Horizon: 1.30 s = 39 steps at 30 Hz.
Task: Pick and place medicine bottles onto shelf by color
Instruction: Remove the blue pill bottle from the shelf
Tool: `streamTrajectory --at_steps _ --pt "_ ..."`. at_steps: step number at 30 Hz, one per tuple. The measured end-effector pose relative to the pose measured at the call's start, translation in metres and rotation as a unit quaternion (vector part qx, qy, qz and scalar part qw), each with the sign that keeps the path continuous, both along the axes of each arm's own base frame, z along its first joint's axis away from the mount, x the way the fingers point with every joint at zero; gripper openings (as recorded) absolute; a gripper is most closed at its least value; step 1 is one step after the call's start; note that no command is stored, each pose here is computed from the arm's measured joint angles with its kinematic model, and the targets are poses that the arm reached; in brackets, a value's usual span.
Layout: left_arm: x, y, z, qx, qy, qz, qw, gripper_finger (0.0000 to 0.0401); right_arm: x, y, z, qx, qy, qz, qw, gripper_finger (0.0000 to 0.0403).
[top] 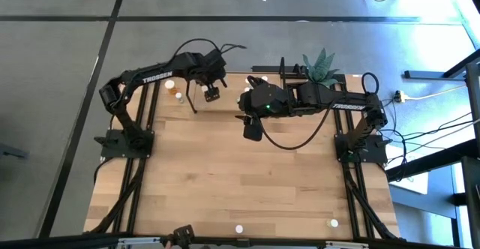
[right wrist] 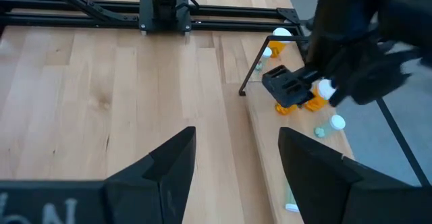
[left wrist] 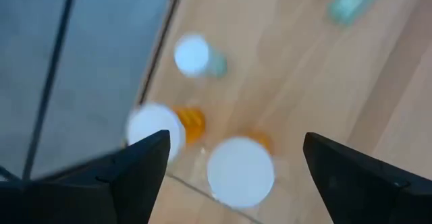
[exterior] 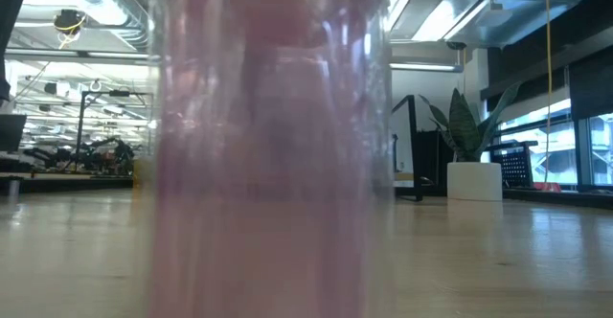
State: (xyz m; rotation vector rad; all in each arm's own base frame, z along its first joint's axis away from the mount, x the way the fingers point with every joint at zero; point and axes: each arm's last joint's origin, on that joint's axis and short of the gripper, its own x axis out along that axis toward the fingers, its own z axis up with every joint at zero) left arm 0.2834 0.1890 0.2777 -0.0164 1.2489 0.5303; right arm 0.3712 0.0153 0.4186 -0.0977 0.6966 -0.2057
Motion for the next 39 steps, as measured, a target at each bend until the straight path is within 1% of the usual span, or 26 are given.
streamTrajectory --at_steps 3,6,8,10,14,17,21,26,28,39 --pt "0.009 -0.006 0.018 0.012 -0.027 -0.021 0.999 0.0334 0.000 0.000 0.000 0.000 0.000 0.000 1.000 0.0213" --pt "0.018 -0.016 0.028 0.005 -0.046 -0.079 0.996 0.0334 0.000 0.000 0.000 0.000 0.000 0.001 1.000 0.0213" --pt "0.024 -0.025 0.028 0.005 -0.049 -0.126 0.991 0.0334 0.000 0.000 0.000 0.000 0.000 0.000 1.000 0.0213" --pt "0.029 -0.034 0.028 0.007 -0.044 -0.172 0.984 0.0334 0.000 0.000 0.000 0.000 0.000 0.000 1.000 0.0213" --pt "0.042 -0.050 0.026 0.021 -0.041 -0.265 0.963 0.0334 0.000 0.000 0.000 0.000 0.000 0.000 1.000 0.0213" --pt "0.053 -0.058 0.022 0.041 -0.045 -0.311 0.949 0.0334 0.000 0.000 0.000 0.000 0.000 0.001 1.000 0.0213" --pt "0.068 -0.061 0.008 0.032 -0.052 -0.330 0.942 0.0334 0.001 0.000 0.000 0.000 -0.004 0.000 1.000 0.0213" --pt "0.075 -0.058 -0.011 0.000 -0.036 -0.325 0.945 0.0334 0.001 0.000 0.001 0.001 -0.007 0.000 1.000 0.0213" --pt "0.075 -0.058 -0.013 -0.009 -0.038 -0.320 0.946 0.0334 0.001 0.000 0.001 0.000 -0.007 0.001 1.000 0.0213" --pt "0.072 -0.049 -0.011 -0.045 -0.072 -0.327 0.941 0.0334 0.001 0.000 0.001 0.000 -0.010 0.001 1.000 0.0213"
